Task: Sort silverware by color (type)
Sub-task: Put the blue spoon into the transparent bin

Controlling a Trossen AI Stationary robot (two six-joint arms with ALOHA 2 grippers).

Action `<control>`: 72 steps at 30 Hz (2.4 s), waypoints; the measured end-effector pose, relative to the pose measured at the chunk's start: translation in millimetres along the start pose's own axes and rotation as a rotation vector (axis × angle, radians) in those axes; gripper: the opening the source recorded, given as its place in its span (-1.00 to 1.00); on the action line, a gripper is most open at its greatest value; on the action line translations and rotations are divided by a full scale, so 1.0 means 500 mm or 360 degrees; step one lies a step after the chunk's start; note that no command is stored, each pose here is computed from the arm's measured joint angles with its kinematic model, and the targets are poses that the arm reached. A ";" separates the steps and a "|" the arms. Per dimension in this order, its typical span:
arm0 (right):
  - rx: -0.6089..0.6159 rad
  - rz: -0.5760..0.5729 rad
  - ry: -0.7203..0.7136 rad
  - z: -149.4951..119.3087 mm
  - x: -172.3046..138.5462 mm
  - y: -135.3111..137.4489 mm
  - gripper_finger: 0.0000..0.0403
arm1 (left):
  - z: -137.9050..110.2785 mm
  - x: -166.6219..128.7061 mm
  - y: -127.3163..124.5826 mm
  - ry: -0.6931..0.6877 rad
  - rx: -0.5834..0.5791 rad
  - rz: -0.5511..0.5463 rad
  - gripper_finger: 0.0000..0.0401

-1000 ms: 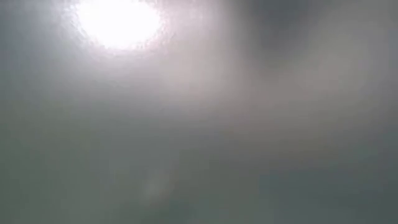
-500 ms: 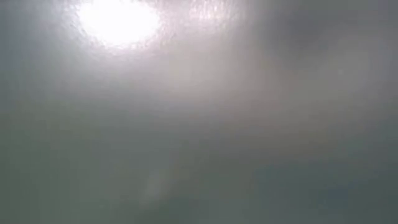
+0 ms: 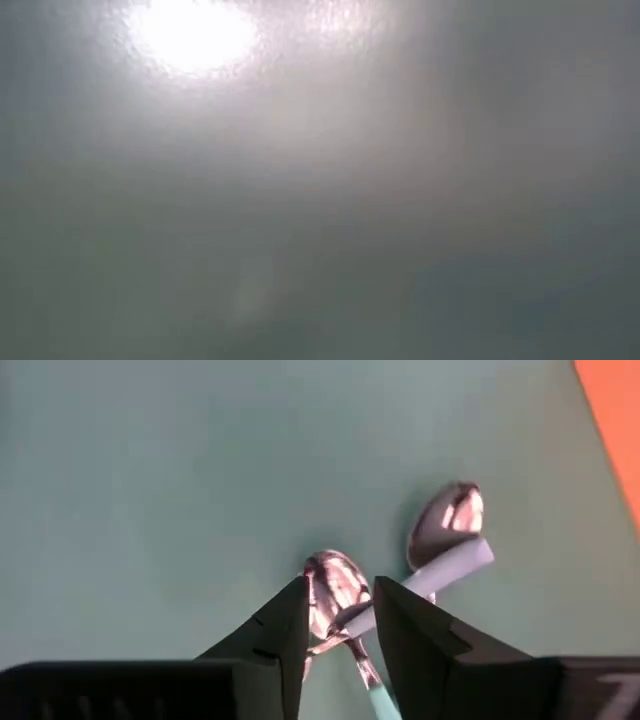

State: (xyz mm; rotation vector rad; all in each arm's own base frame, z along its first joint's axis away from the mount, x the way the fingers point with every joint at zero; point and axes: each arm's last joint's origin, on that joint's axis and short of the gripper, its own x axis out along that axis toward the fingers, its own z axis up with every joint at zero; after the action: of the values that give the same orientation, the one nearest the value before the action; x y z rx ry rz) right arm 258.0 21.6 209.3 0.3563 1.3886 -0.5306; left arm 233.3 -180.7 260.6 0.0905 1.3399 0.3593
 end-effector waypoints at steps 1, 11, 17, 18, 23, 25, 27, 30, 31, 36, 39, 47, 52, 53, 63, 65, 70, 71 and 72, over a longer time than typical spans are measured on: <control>0.0070 0.0004 -0.0003 -0.006 0.008 -0.011 -0.44 | 0.003 0.001 0.004 0.0003 0.0002 0.0003 -0.10; 0.0550 -0.0031 -0.0001 -0.049 0.077 -0.068 -0.23 | 0.024 0.003 0.054 -0.0026 0.0104 0.0083 -0.10; 0.0594 -0.0097 -0.0041 -0.049 0.088 -0.070 -0.23 | 0.027 0.005 0.073 -0.0042 0.0160 0.0119 -0.10; 0.0597 -0.0093 -0.0051 -0.047 0.089 -0.069 -0.24 | 0.028 0.005 0.074 -0.0042 0.0166 0.0122 -0.10; 0.0596 -0.0104 -0.0046 -0.043 0.099 -0.067 -0.29 | 0.029 0.006 0.082 -0.0047 0.0208 0.0162 -0.10; 0.0593 -0.0117 -0.0036 -0.046 0.107 -0.068 -0.31 | 0.029 0.007 0.085 -0.0041 0.0220 0.0171 -0.10; 0.0597 -0.0133 -0.0024 -0.050 0.116 -0.069 -0.32 | 0.028 0.009 0.087 -0.0038 0.0225 0.0173 -0.10; 0.0619 -0.0170 -0.0001 -0.063 0.133 -0.075 -0.32 | 0.026 0.011 0.089 -0.0033 0.0239 0.0177 -0.10; 0.0627 -0.0163 -0.0009 -0.064 0.137 -0.075 -0.32 | 0.026 0.011 0.090 -0.0031 0.0242 0.0178 -0.10; 0.0644 -0.0154 -0.0042 -0.070 0.148 -0.078 -0.33 | 0.027 0.013 0.091 -0.0026 0.0245 0.0182 -0.10; 0.0626 -0.0148 -0.0048 -0.068 0.147 -0.077 -0.42 | 0.027 0.014 0.092 -0.0030 0.0239 0.0184 -0.10; 0.0534 -0.0125 -0.0095 -0.060 0.139 -0.073 -0.88 | 0.035 0.013 0.094 -0.0182 0.0186 0.0317 -0.10; 0.0471 -0.0051 -0.0163 -0.045 0.110 -0.070 -0.88 | 0.045 0.014 0.105 -0.0277 0.0089 0.0410 -0.10; 0.0461 -0.0026 -0.0190 -0.041 0.102 -0.069 -0.88 | 0.049 0.015 0.110 -0.0289 0.0036 0.0414 -0.10; 0.0224 0.0225 -0.0569 -0.004 0.010 -0.061 -0.88 | 0.093 0.025 0.116 -0.0746 -0.0390 0.0515 -0.10; 0.0146 0.0309 -0.0729 0.010 -0.006 -0.055 -0.88 | 0.106 0.032 0.112 -0.0877 -0.0468 0.0526 -0.10; -0.0094 0.0455 -0.1133 0.046 -0.040 -0.035 -0.88 | 0.129 0.058 0.100 -0.1128 -0.0686 0.0481 -0.10; -0.0141 0.0487 -0.1204 0.052 -0.047 -0.032 -0.88 | 0.131 0.064 0.097 -0.1174 -0.0726 0.0472 -0.10; -0.0187 0.0515 -0.1273 0.058 -0.052 -0.028 -0.88 | 0.133 0.069 0.093 -0.1226 -0.0771 0.0464 -0.10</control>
State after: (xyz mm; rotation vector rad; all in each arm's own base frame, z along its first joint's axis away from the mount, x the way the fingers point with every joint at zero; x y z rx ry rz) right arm 271.7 -1.7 240.7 0.2254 0.5682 -0.2679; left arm 294.3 -116.9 256.4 0.0123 0.4539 0.7937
